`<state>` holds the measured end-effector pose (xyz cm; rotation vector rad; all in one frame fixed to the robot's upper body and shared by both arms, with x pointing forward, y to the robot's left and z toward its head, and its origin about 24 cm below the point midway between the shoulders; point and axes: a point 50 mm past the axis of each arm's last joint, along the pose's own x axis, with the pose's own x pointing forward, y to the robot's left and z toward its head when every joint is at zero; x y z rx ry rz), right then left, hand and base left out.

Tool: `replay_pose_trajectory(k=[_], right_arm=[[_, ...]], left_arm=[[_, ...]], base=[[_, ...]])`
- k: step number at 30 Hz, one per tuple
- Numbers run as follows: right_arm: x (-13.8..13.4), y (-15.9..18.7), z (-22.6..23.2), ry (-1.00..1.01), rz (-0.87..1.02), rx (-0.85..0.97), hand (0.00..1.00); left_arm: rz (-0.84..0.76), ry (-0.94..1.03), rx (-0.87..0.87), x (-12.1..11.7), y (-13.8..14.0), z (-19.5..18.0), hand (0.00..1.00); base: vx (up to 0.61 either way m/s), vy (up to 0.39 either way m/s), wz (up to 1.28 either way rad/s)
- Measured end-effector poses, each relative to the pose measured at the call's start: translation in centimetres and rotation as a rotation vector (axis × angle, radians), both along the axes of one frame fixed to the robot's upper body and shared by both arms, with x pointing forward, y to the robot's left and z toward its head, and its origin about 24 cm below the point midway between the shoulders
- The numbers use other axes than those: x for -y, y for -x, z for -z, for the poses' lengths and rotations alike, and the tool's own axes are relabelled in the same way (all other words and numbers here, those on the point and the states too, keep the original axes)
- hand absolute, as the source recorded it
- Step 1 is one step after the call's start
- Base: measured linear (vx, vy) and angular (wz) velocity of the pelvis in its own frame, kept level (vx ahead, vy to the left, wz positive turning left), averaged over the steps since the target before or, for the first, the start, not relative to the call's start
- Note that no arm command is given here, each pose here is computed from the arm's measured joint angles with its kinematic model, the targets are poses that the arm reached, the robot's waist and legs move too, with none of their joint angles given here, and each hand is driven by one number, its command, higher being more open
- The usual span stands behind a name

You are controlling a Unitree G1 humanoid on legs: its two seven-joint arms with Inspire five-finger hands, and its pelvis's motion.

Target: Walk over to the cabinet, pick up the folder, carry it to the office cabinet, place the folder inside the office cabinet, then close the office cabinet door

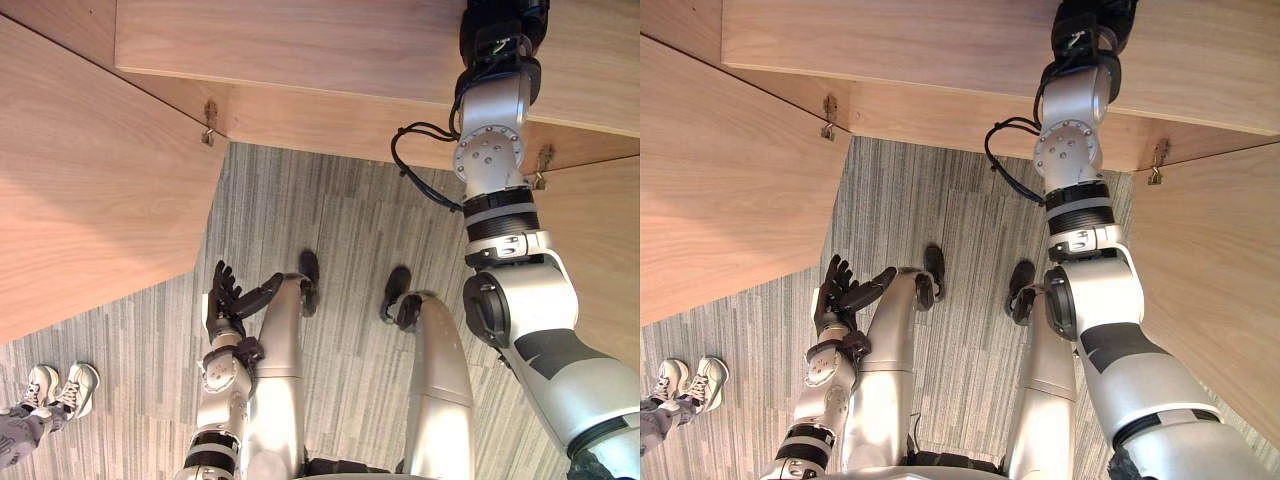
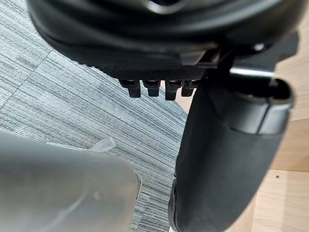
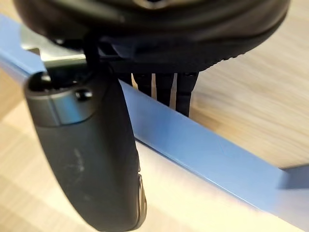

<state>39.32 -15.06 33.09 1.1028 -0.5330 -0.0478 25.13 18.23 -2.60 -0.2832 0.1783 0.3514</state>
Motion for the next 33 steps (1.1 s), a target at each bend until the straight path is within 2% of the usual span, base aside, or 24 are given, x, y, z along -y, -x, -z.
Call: replay_pose_trajectory(k=[4, 9, 11, 13, 16, 17, 20, 24, 27, 30, 33], right_arm=[[-0.3, 0.1, -0.1, 0.057, 0.019, 0.009, 1.00], [-0.7, 0.5, 0.1, 0.308, 0.111, 0.043, 1.00], [-0.5, 1.0, 1.1, 0.463, 0.161, 0.058, 1.00], [-0.7, 1.4, 2.4, 0.751, 0.235, 0.089, 1.00], [-0.6, 1.8, 3.8, 1.060, 0.309, 0.116, 1.00], [-0.3, 1.7, 4.7, 1.186, 0.333, 0.105, 0.00], [0.4, 1.2, 7.5, 1.443, 0.342, 0.030, 0.00], [1.1, 1.1, 8.0, 1.627, 0.405, 0.023, 0.00], [1.5, 0.7, 8.3, 1.617, 0.384, -0.014, 0.00], [2.8, 0.1, 9.3, 1.454, 0.249, -0.106, 0.00], [2.9, -0.1, 10.1, 1.257, 0.130, -0.129, 0.00]], left_arm=[[-0.006, 0.004, -0.014, -0.1, -0.1, 0.3, 1.00], [-0.006, 0.003, -0.012, -0.2, -0.1, 0.2, 1.00], [-0.004, 0.004, -0.015, -0.2, 0.0, 0.3, 1.00], [-0.001, -0.013, -0.025, -0.4, 0.1, 0.6, 1.00], [0.005, -0.027, -0.040, -0.8, 0.3, 0.9, 1.00], [0.007, -0.034, -0.047, -1.1, 0.3, 1.0, 1.00], [0.023, -0.036, -0.077, -1.2, 0.7, 1.8, 1.00], [0.032, -0.043, -0.106, -1.5, 1.0, 2.4, 1.00], [0.039, -0.055, -0.117, -2.0, 1.1, 2.6, 1.00], [0.054, -0.046, -0.124, -1.9, 1.2, 2.8, 1.00], [0.060, -0.034, -0.127, -1.9, 1.2, 2.9, 1.00]], base=[[-0.04, -0.034, 0.02], [-0.02, -0.022, 0.00], [0.01, -0.017, 0.00], [0.01, -0.037, -0.01], [0.00, -0.020, -0.02], [-0.01, -0.045, -0.03], [0.00, -0.043, -0.04], [0.01, -0.043, -0.03], [0.00, -0.011, 0.00], [0.01, -0.003, 0.03], [0.00, 0.000, 0.00]])
